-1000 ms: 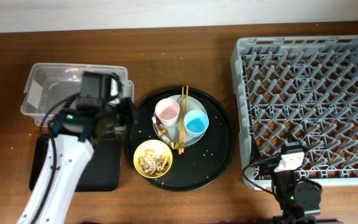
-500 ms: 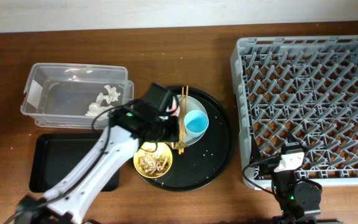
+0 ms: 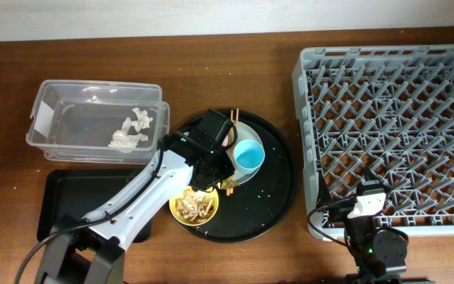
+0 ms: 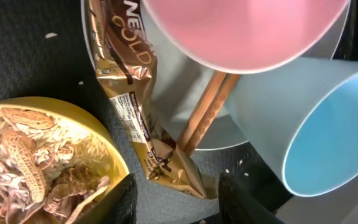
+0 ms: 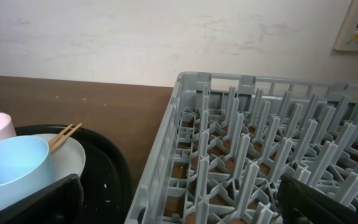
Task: Sort waste into correct bins and load items into the dishwasher rack
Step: 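Grasp the gold snack wrapper beside the plate with the left gripper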
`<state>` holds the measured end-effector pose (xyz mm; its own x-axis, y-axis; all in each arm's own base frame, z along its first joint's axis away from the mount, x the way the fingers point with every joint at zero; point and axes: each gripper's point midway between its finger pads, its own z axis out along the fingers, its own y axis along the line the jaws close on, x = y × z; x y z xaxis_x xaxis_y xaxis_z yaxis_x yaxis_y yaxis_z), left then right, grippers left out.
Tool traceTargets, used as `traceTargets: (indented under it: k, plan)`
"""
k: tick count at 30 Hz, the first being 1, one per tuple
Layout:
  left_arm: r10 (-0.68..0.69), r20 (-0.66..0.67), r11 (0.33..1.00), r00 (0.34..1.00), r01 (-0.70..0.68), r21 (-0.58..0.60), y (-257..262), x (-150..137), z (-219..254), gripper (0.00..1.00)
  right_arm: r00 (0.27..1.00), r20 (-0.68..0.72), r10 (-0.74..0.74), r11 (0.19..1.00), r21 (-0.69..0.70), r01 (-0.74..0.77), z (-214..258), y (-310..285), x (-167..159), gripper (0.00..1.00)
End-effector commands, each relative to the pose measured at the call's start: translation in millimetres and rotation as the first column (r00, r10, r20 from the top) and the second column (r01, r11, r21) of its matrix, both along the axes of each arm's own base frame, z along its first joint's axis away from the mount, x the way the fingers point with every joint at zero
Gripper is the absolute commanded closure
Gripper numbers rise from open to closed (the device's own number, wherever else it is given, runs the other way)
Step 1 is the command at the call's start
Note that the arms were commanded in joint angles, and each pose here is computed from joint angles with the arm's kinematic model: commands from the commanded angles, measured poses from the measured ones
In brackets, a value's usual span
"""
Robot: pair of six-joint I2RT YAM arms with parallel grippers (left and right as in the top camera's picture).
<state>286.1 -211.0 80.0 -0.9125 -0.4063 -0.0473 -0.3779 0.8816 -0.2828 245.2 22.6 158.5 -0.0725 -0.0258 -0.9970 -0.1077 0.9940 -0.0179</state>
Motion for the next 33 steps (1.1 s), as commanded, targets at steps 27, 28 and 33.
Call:
traceTargets:
  k: [27, 28, 33]
  plan:
    - [0.343, -0.124, 0.938, 0.931, -0.346, -0.004, -19.9, -13.3, -32.4, 0.69, 1.000, -0.003, -0.015, 1.000, 0.011, 0.015, -2.4, -2.8, 0.3, 0.02]
    - [0.348, -0.112, 0.937, 0.931, -0.349, 0.004, -17.9, -11.7, -32.7, 0.78, 1.000, -0.003, -0.015, 1.000, 0.011, 0.015, -2.4, -2.8, 0.3, 0.02]
    - [0.354, -0.093, 0.935, 0.931, -0.354, 0.019, -14.2, -9.4, -33.6, 0.95, 1.000, -0.003, -0.015, 1.000, 0.011, 0.015, -2.4, -2.8, 0.3, 0.02]
